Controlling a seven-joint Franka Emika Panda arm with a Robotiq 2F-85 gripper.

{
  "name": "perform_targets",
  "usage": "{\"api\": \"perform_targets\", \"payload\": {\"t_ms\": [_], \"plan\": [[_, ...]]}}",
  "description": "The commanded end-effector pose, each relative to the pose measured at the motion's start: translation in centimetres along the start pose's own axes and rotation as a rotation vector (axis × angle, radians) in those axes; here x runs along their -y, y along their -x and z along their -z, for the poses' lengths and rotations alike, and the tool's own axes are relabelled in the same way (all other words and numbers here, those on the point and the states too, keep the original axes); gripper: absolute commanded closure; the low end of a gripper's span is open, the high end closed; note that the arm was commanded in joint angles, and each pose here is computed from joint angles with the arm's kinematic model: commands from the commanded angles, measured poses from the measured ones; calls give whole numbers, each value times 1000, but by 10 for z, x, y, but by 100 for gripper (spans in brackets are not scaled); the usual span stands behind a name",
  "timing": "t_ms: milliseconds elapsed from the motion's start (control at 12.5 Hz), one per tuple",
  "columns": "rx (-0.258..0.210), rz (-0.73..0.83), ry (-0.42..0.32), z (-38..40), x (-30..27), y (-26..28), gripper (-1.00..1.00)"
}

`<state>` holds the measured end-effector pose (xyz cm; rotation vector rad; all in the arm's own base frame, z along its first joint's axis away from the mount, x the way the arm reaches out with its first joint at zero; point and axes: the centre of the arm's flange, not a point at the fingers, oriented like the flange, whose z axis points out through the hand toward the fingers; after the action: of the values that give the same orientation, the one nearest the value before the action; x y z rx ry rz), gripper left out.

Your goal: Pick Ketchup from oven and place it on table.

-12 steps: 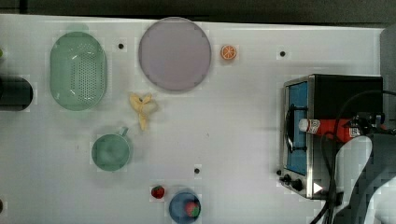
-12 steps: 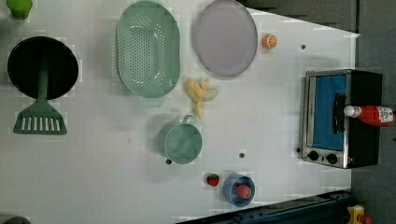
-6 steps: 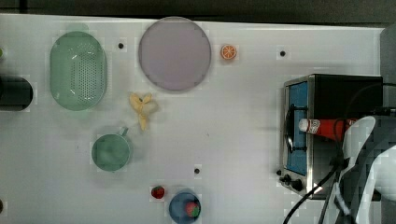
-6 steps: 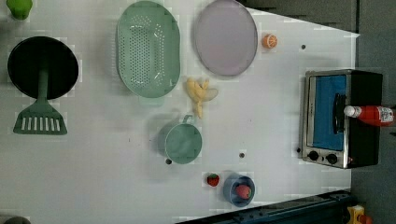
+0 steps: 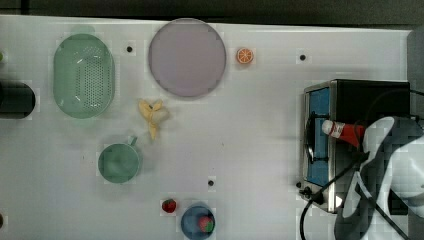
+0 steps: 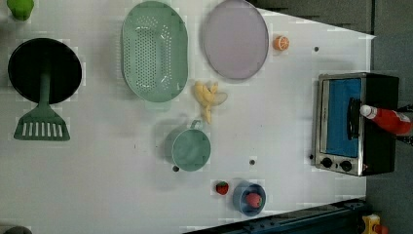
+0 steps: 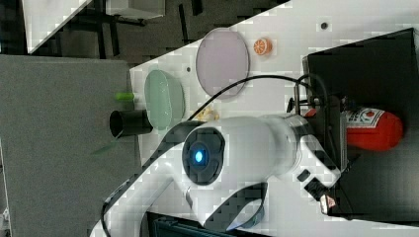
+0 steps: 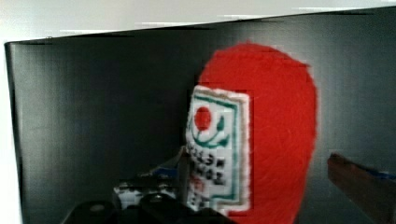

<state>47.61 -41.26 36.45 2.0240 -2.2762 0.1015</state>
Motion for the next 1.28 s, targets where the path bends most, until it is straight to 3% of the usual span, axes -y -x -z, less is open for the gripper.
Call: {"api": "perform_targets", "payload": {"t_ms": [80, 320, 480, 560, 880, 1120, 1280], "plan": [[6, -22, -34, 3, 4, 1, -100], [17, -41, -44, -8, 3, 2, -92], [13, -42, -51, -9, 3, 3, -43], [11, -43, -53, -8, 3, 2, -27], [-10, -27, -101, 22, 15, 1, -27], [-59, 82, -192, 95, 39, 15, -27], [-62, 137, -228, 147, 51, 34, -27]]}}
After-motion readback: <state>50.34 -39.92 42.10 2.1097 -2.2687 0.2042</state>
